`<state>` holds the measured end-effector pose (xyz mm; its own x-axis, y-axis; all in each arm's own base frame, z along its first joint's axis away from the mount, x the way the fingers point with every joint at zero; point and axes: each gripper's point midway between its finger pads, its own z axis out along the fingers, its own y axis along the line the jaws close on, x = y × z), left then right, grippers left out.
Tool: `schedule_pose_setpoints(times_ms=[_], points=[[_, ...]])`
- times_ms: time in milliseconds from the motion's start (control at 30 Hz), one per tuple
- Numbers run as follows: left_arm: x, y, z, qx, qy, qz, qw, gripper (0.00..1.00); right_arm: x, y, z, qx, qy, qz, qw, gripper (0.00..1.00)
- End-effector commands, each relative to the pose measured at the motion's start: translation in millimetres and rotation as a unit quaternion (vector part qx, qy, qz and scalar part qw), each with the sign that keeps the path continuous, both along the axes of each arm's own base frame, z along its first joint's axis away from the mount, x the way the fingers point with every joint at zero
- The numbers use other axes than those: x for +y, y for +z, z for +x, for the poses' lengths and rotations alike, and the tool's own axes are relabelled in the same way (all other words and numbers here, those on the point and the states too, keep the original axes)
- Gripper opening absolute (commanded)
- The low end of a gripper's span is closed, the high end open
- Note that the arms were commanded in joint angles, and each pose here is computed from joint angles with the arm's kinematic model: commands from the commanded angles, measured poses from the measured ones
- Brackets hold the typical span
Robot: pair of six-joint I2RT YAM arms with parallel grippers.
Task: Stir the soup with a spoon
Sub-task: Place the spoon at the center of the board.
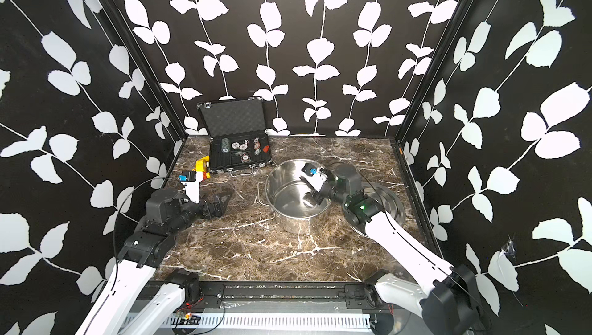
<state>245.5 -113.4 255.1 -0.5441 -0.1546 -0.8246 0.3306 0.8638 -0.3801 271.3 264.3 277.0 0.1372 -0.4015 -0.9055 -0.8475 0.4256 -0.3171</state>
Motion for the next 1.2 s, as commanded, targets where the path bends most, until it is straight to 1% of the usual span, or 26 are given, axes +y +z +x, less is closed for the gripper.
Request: schedule_pose_setpoints(times_ms=[0,100,167,233,267,333,367,433,533,600,633,767,833,900,1033,1100,1167], points=[[-22,10,-11,0.062,-0.033,-0.083,0.994,0.99,5,14,-21,-0.089,0.027,-0.042,0.995,0.00],[-36,22,-15,0.089,-0.056,-0.140,0.985,0.99,13,31,-38,-0.164,0.052,-0.072,0.983,0.00],[-44,31,-17,0.100,-0.069,-0.174,0.977,0.99,19,43,-49,-0.218,0.071,-0.095,0.969,0.00],[-53,39,-20,0.114,-0.089,-0.213,0.966,0.99,28,51,-61,-0.276,0.090,-0.126,0.949,0.00],[-57,43,-21,0.122,-0.099,-0.232,0.960,0.98,33,54,-68,-0.306,0.099,-0.142,0.936,0.00],[-64,50,-22,0.129,-0.115,-0.263,0.949,0.98,47,54,-80,-0.389,0.110,-0.194,0.894,0.00],[-66,54,-23,0.125,-0.123,-0.274,0.946,0.97,57,52,-91,-0.431,0.123,-0.210,0.869,0.00],[-68,58,-25,0.116,-0.133,-0.282,0.943,0.95,73,45,-101,-0.511,0.128,-0.251,0.812,0.00],[-70,62,-30,0.102,-0.149,-0.281,0.943,0.93,95,36,-113,-0.603,0.126,-0.280,0.736,0.00],[-72,63,-35,0.099,-0.164,-0.279,0.941,0.91,108,35,-121,-0.652,0.120,-0.277,0.695,0.00],[-73,62,-37,0.099,-0.171,-0.277,0.940,0.90,113,32,-124,-0.666,0.121,-0.276,0.682,0.00],[-77,54,-44,0.106,-0.194,-0.271,0.937,0.84,129,27,-132,-0.696,0.127,-0.268,0.653,0.00],[-79,48,-45,0.115,-0.203,-0.269,0.934,0.83,137,23,-134,-0.704,0.132,-0.269,0.644,0.00],[-80,43,-45,0.118,-0.205,-0.265,0.935,0.81,142,22,-138,-0.705,0.142,-0.263,0.643,0.00],[-79,28,-40,0.126,-0.197,-0.242,0.942,0.78,149,24,-143,-0.704,0.149,-0.250,0.647,0.00],[-81,27,-38,0.128,-0.201,-0.243,0.940,0.75,150,24,-145,-0.701,0.155,-0.245,0.652,0.00],[-85,33,-37,0.121,-0.217,-0.255,0.934,0.70,152,21,-148,-0.695,0.164,-0.242,0.657,0.00]])
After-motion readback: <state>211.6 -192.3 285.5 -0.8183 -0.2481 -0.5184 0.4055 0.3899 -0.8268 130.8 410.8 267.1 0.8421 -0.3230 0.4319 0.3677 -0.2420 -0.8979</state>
